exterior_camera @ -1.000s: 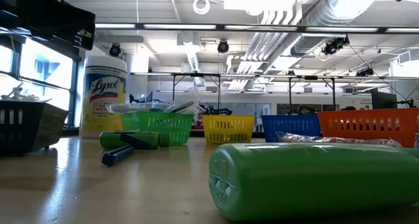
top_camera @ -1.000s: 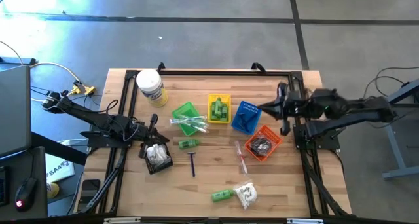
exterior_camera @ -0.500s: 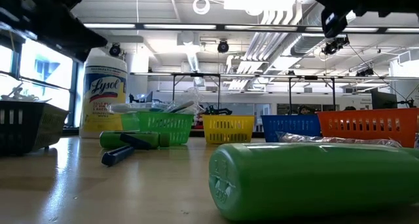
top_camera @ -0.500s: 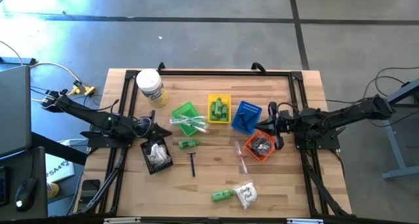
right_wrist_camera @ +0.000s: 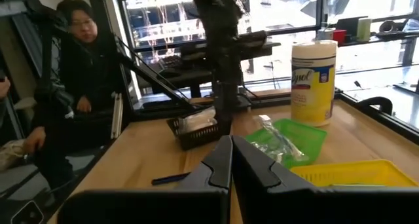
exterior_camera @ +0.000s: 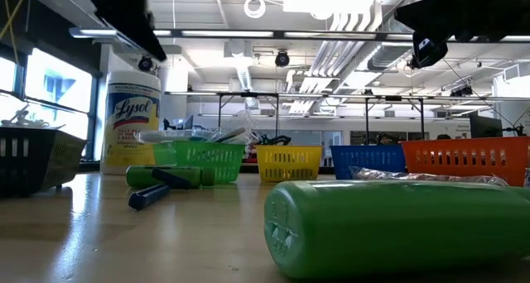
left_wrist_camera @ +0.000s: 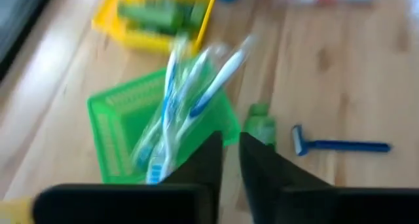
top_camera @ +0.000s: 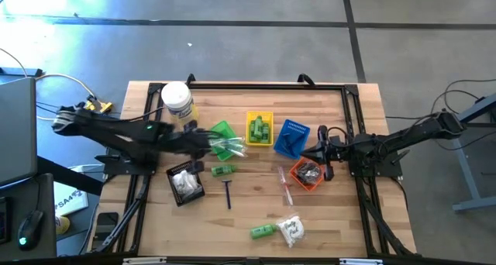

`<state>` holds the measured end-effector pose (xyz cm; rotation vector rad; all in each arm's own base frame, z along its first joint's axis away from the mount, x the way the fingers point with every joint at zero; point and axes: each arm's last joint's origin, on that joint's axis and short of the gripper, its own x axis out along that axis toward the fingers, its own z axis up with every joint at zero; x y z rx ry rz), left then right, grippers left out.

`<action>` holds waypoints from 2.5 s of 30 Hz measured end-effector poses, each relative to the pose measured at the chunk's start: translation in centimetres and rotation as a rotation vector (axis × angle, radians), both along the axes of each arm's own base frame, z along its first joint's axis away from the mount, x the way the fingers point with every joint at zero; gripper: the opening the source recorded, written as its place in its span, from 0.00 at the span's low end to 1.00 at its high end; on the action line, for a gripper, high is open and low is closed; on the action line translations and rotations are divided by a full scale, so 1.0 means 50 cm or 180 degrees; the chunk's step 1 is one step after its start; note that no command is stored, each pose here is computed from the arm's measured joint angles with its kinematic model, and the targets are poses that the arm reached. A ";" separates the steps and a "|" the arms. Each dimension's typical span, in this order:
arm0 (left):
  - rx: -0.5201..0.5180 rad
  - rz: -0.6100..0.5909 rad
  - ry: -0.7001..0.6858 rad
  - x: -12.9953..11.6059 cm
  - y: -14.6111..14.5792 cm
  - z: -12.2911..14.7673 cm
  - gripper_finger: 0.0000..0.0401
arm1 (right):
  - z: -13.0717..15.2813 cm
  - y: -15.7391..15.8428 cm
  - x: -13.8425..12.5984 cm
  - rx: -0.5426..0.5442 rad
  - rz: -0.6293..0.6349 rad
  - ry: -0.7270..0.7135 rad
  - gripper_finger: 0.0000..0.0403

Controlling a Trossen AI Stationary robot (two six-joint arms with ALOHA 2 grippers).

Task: Pick & Place Travel size toiletries
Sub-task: Put the blue toothbrush into the green bin

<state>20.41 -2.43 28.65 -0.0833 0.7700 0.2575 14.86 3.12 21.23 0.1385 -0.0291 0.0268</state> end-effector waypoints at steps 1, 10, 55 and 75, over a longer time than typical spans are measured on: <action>-0.0029 0.0020 0.0136 0.016 0.010 -0.002 0.16 | 0.000 0.001 0.000 -0.0002 0.0032 0.0001 0.01; 0.0015 -0.0375 0.0841 0.121 0.081 -0.038 0.55 | -0.003 0.004 0.000 0.0066 0.0243 0.0049 0.01; -0.0040 -0.0465 0.1257 0.186 0.200 -0.148 0.05 | -0.002 0.005 0.000 0.0064 0.0284 0.0054 0.01; 0.0301 -0.2031 0.0105 0.191 0.180 -0.087 0.02 | -0.004 0.006 0.000 0.0061 0.0319 0.0074 0.01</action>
